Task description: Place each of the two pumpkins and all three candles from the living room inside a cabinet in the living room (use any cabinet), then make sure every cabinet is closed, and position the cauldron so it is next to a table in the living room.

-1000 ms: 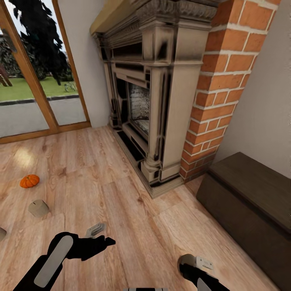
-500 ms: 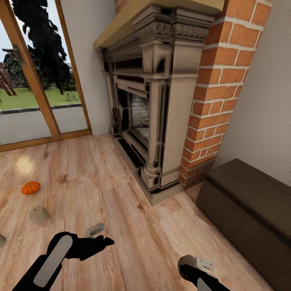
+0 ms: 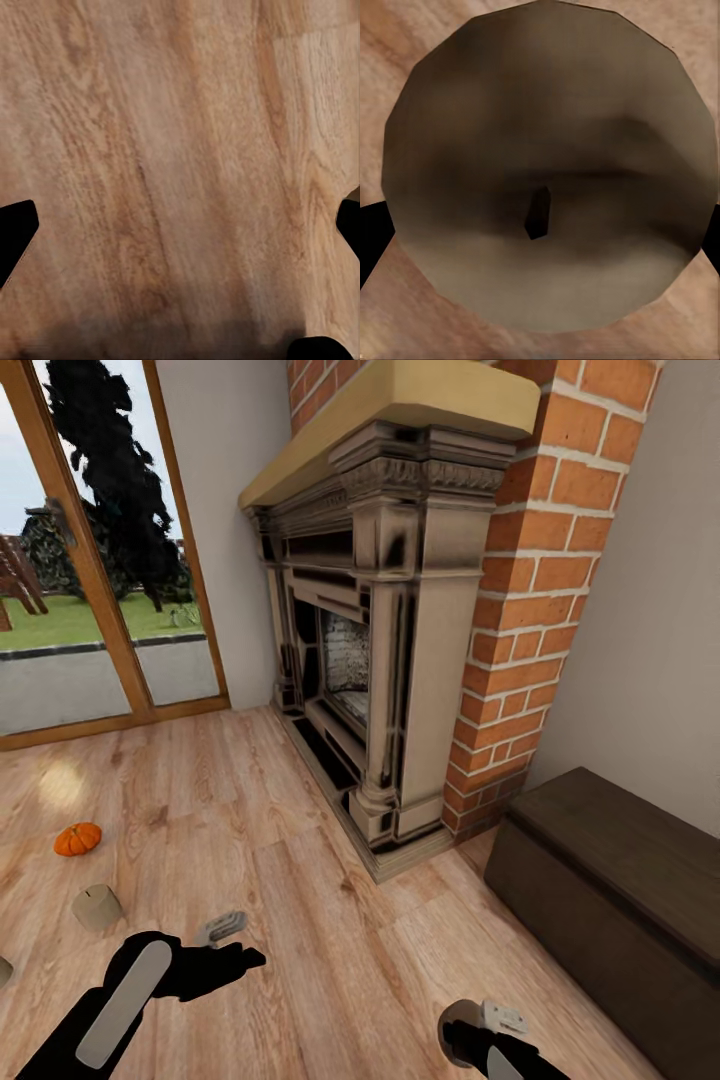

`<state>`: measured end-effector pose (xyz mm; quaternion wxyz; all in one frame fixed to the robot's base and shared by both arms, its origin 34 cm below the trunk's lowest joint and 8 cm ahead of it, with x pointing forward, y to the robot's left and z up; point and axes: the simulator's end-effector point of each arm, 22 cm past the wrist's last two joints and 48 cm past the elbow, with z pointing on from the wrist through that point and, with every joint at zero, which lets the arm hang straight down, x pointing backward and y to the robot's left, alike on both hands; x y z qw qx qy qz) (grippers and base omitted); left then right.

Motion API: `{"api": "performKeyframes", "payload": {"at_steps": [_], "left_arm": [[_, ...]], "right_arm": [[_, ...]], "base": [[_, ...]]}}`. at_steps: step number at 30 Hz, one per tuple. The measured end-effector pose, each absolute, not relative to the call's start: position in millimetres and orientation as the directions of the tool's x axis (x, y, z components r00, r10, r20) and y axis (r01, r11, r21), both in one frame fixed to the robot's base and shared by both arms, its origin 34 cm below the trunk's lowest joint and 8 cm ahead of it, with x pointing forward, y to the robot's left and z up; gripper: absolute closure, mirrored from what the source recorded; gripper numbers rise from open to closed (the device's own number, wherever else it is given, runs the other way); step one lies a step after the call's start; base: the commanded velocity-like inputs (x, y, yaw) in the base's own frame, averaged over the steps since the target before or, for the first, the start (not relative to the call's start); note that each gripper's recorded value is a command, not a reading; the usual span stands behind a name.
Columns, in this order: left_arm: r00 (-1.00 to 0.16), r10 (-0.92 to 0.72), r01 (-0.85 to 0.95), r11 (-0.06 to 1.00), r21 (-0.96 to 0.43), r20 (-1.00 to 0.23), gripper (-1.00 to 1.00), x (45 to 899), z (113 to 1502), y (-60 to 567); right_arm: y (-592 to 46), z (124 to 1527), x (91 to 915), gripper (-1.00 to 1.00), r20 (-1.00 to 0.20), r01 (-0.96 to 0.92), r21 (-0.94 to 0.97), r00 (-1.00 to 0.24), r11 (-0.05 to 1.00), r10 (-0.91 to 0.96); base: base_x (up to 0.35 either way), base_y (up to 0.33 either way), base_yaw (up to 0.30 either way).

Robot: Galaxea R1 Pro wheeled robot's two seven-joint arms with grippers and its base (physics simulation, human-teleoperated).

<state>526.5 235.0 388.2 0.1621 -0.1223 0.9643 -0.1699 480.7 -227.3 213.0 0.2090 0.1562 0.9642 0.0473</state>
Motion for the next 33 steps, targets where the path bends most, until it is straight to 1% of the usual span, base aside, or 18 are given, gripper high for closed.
{"api": "performKeyframes", "payload": {"at_steps": [11,33], "left_arm": [[-0.916,-0.288,-0.18,0.918,-0.355,-0.278,-1.0,534.5,413.1,239.0],[-0.919,-0.289,-0.182,0.915,-0.359,-0.27,-1.0,545.4,458.8,235.9]], "right_arm": [[-229.3,237.5,486.9,1.0,-0.389,0.285,0.15,-0.863,0.947,0.322],[-227.7,283.8,496.9,1.0,-0.382,0.285,0.15,-0.866,0.947,0.321]], "base": [[0.0,0.0,0.023],[-0.02,0.0,0.268]]}}
